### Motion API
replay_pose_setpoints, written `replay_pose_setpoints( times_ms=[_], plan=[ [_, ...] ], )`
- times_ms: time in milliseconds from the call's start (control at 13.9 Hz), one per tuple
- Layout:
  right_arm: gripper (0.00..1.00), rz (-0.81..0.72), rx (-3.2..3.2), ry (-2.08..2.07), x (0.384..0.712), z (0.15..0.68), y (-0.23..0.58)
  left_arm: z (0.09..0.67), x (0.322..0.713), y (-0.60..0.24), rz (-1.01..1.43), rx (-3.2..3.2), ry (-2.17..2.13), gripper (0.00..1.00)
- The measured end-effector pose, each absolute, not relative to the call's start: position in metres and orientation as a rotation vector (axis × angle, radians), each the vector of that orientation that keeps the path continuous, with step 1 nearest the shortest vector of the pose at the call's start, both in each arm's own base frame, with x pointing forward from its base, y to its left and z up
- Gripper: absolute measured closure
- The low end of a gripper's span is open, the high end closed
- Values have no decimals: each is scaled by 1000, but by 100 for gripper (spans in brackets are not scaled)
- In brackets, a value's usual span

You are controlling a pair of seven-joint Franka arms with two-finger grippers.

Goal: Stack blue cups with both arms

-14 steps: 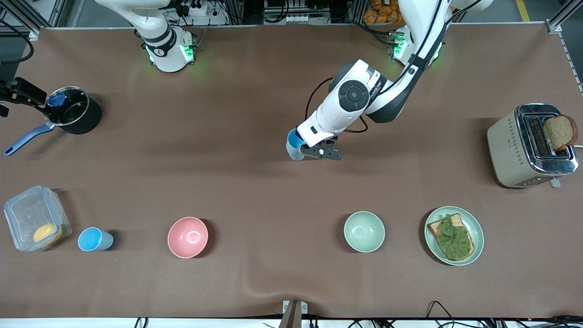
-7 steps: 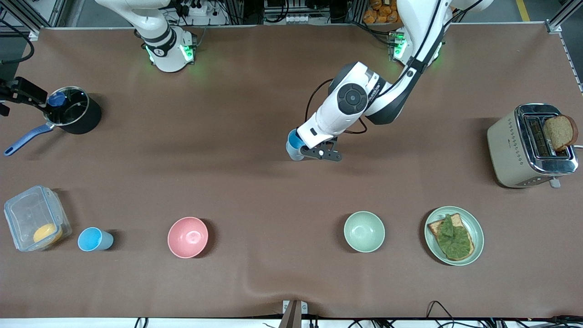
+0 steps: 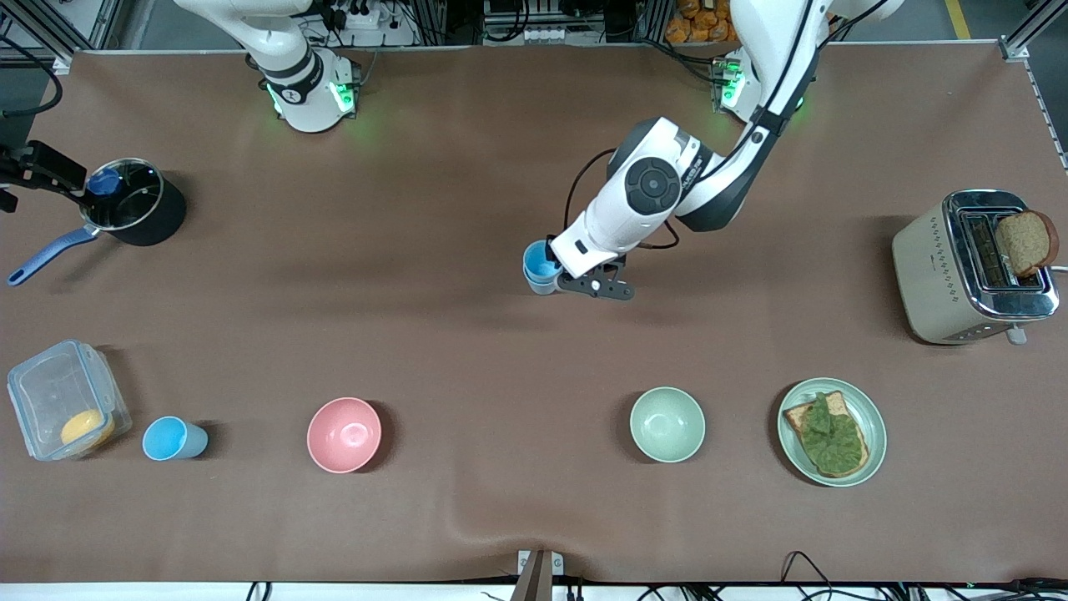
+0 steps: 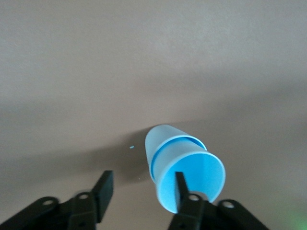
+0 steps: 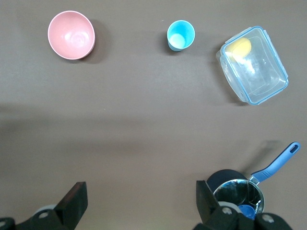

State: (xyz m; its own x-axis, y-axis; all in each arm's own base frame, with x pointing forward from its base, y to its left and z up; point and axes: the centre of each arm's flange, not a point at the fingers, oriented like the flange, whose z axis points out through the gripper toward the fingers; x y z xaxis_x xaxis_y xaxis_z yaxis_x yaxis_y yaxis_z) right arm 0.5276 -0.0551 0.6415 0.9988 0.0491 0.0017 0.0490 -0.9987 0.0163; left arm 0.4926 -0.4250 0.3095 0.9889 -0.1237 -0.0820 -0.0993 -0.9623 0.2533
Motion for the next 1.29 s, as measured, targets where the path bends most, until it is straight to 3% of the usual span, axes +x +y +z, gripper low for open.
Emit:
replay_pose_setpoints(
  times_ms=[288,647,1007,1294],
  plan=[
    [0,3,3124,77,528,641,-55,340,509,-401,-71,2872,-110,0],
    [0,4,3124,88,528,641,-51,428,544,-254,-17,2895,144,0],
    [0,10,3131,86,528,642,-51,509,523,-131,-23,3066,26,0],
    [0,0,3134,83,526,643,-52,557,501,-82,-35,3220,30,0]
  ],
)
